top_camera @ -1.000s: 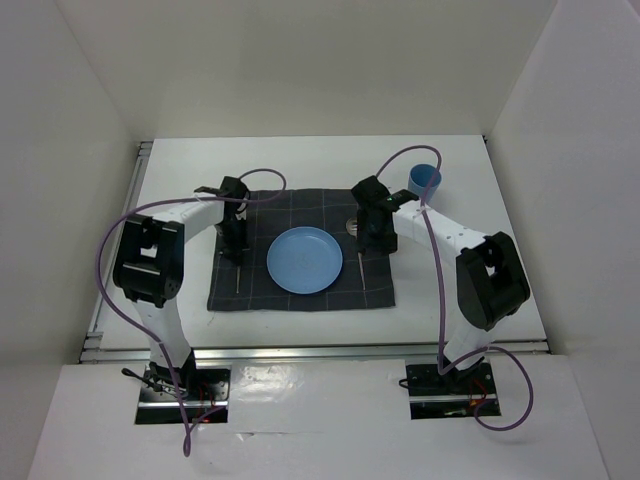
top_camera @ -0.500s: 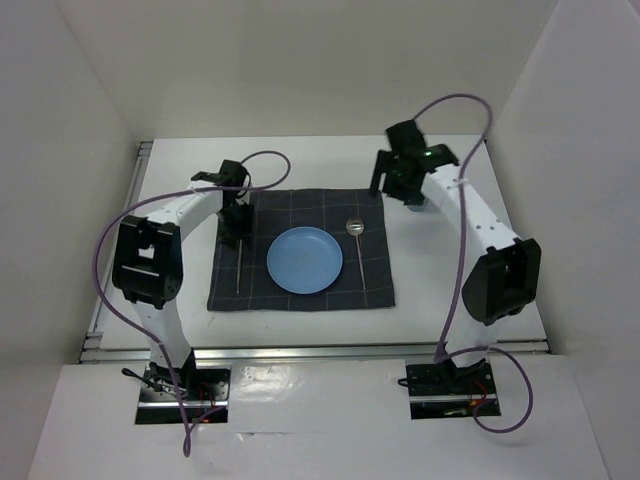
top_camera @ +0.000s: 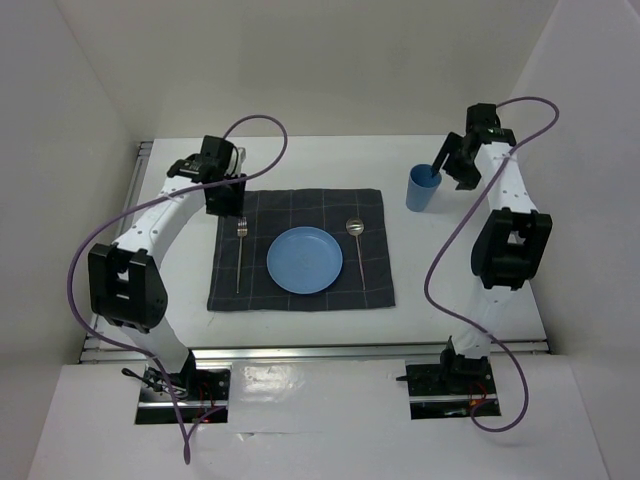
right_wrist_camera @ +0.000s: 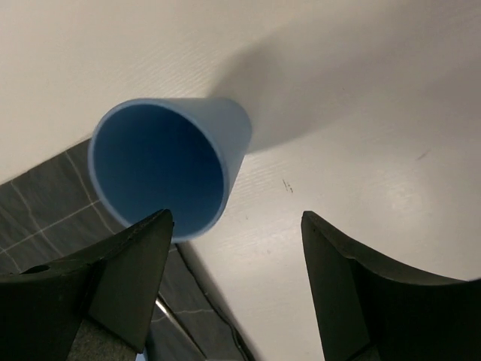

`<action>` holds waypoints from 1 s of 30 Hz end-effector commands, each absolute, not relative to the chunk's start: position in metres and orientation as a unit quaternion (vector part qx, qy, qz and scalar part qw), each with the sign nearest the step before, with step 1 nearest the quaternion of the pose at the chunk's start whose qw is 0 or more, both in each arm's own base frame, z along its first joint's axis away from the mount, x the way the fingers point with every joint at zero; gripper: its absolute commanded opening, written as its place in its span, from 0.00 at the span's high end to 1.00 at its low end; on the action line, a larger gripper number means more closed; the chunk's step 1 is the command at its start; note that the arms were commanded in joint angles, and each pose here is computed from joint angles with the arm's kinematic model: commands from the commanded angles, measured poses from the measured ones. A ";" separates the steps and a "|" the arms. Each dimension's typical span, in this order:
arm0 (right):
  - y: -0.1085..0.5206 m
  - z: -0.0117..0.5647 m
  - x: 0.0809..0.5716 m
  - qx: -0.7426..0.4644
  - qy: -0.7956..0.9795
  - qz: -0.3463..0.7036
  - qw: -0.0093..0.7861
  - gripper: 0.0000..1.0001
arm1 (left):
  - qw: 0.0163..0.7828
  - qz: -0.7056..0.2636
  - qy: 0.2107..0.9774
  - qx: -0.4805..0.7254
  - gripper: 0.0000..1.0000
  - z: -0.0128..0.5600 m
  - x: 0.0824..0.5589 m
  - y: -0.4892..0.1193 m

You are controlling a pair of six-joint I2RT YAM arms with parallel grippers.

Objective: Set the dinner table for one person

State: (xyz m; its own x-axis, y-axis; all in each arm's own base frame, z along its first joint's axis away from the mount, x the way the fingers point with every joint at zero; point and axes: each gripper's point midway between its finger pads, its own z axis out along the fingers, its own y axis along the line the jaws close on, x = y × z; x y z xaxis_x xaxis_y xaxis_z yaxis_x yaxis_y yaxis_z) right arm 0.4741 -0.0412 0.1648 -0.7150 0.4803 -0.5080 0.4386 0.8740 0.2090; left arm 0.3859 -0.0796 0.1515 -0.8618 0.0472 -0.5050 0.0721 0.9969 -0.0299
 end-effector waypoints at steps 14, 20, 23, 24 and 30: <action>-0.049 0.170 0.494 0.202 0.926 -0.034 0.318 1.00 | 0.268 -0.003 0.963 0.036 0.50 0.143 0.375 -0.071; 0.046 0.238 0.506 0.097 0.916 -0.041 0.386 1.00 | 0.269 0.006 0.962 0.035 0.50 0.141 0.378 -0.065; 0.100 0.227 0.512 0.046 0.923 -0.016 0.382 1.00 | 0.269 0.008 0.962 0.039 0.50 0.141 0.378 -0.065; 0.111 0.220 0.513 0.036 0.926 -0.010 0.376 1.00 | 0.269 0.008 0.962 0.039 0.50 0.141 0.378 -0.065; 0.157 0.181 0.519 -0.005 0.937 0.024 0.349 1.00 | 0.275 0.019 0.960 0.045 0.50 0.140 0.375 -0.060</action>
